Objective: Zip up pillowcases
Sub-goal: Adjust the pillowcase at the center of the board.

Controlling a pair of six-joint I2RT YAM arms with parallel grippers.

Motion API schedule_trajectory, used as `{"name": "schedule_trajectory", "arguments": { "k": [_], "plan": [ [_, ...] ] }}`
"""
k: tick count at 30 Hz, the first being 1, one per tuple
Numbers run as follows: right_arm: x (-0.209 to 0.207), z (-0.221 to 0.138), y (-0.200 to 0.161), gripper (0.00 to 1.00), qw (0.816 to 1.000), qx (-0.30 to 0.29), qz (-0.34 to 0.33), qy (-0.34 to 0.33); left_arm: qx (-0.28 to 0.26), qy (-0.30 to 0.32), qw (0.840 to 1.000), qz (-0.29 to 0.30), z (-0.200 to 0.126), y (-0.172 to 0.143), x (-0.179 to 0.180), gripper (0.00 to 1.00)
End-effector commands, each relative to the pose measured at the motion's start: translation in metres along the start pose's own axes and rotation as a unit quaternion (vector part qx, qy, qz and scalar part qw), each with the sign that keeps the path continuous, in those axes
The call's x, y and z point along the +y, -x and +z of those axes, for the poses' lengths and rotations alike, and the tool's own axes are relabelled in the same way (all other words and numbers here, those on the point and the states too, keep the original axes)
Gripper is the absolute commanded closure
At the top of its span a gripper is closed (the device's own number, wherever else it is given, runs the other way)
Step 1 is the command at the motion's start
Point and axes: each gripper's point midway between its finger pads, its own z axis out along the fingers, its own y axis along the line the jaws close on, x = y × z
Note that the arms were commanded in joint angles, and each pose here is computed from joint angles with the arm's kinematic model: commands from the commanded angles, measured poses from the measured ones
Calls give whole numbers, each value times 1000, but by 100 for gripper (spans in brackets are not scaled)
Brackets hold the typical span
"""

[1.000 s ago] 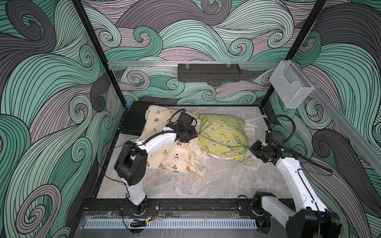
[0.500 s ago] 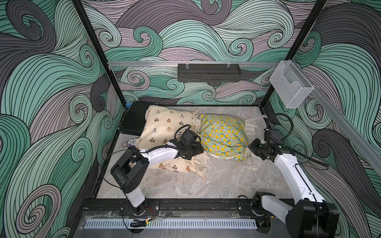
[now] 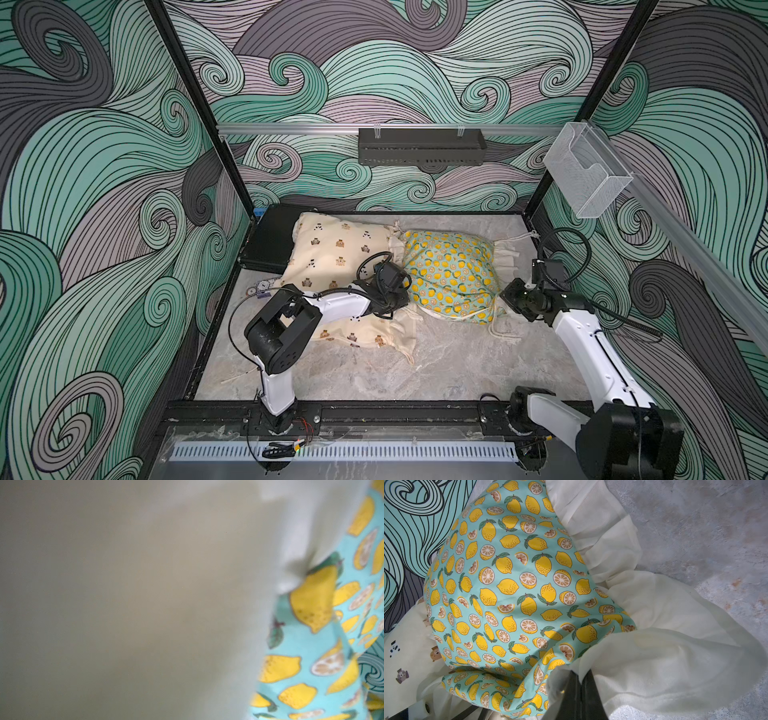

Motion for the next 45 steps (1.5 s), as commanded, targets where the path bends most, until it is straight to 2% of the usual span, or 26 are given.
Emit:
{"name": "schedule_trajectory", "arguments": {
  "k": [1,5,9,13,18,24,29,32,35,39,43,45],
  "plan": [
    [3,-2,6,100,1000,-10,-8,4,-33,0,999,-2,1,21,-9,80],
    [1,-3,8,100,1000,-18,-15,0,-39,21,999,9,1,27,-7,90],
    [-1,-6,14,100,999,-32,-20,-7,-38,10,999,13,-9,29,-14,100],
    [3,-13,24,100,999,-51,-16,-9,2,-33,999,3,-34,15,-27,100],
    [5,-21,39,100,997,-79,-2,-17,56,-56,997,-8,-63,-17,-19,100],
    [-6,-22,43,100,994,-89,-31,-51,101,-117,987,-48,-98,-44,-21,100],
    [-29,-22,33,87,990,-88,-59,-94,119,-156,977,-85,-122,-49,-36,100],
    [-33,-28,23,70,990,-72,-67,-100,124,-162,973,-108,-124,-51,-39,100],
    [-23,-43,15,55,990,-69,-91,-85,119,-167,970,-129,-127,-48,-42,100],
    [-4,-64,-2,42,984,-72,-150,-68,118,-183,966,-136,-136,-42,-55,100],
    [15,-83,-17,35,974,-66,-209,-56,118,-184,967,-133,-141,-38,-62,100],
    [31,-84,-37,35,972,-39,-233,-12,117,-183,967,-135,-140,-37,-63,100]
  ]
}}
